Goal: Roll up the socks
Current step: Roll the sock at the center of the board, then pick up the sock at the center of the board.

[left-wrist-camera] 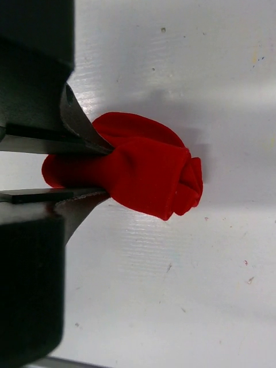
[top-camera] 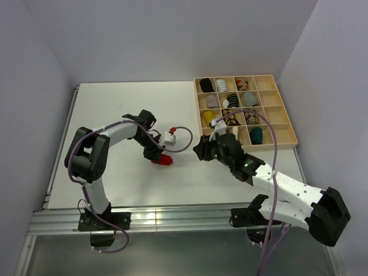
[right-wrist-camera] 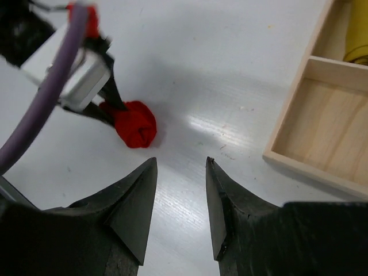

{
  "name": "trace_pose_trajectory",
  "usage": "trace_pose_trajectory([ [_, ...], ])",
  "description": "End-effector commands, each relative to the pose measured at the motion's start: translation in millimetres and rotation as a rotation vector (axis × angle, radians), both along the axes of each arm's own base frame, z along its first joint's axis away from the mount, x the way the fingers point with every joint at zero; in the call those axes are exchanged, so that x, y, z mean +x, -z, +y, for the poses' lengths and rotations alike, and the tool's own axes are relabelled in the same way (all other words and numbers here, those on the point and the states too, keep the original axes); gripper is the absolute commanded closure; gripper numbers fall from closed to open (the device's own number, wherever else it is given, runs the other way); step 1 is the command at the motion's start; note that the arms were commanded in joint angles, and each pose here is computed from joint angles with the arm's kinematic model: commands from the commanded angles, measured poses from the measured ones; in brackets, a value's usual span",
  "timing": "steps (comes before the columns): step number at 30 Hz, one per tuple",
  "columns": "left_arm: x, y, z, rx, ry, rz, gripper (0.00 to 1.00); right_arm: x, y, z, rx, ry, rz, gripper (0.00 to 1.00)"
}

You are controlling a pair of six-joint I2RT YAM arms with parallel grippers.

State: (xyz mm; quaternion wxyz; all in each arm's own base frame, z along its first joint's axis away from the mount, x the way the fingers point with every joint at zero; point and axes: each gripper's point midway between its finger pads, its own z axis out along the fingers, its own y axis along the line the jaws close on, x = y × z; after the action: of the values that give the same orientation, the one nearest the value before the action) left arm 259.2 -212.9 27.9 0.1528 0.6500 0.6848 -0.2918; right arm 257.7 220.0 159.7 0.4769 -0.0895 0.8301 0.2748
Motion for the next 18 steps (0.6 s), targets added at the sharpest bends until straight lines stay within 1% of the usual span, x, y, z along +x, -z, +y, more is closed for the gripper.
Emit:
trace_pose_trajectory([
  [1,-50,30,32,0.184,0.004,0.269,1.00,-2,-1,12,-0.128,0.000,-0.131,0.53],
  [2,-52,30,32,0.192,0.006,0.297,1.00,-17,7,32,-0.159,-0.074,-0.135,0.54],
  [4,-53,31,32,0.200,0.004,0.323,1.00,-28,7,51,-0.193,-0.148,-0.184,0.54],
  [5,-52,32,32,0.210,-0.002,0.343,1.00,-40,8,65,-0.206,-0.193,-0.202,0.54],
  [6,-54,33,33,0.220,-0.001,0.355,1.00,-43,20,73,-0.249,-0.222,-0.195,0.54],
  [8,-54,38,34,0.241,0.000,0.380,1.00,-42,17,87,-0.279,-0.244,-0.211,0.53],
  [9,-58,39,37,0.258,0.002,0.404,1.00,-46,30,96,-0.339,-0.287,-0.211,0.53],
  [10,-59,40,38,0.271,-0.001,0.421,1.00,-45,22,108,-0.340,-0.304,-0.230,0.52],
  [12,-61,45,42,0.309,-0.006,0.461,0.99,-45,40,119,-0.433,-0.341,-0.233,0.51],
  [13,-63,46,43,0.319,-0.004,0.474,0.99,-43,36,129,-0.442,-0.357,-0.243,0.51],
  [18,-67,51,46,0.347,-0.002,0.513,1.00,-38,52,149,-0.558,-0.455,-0.251,0.49],
])
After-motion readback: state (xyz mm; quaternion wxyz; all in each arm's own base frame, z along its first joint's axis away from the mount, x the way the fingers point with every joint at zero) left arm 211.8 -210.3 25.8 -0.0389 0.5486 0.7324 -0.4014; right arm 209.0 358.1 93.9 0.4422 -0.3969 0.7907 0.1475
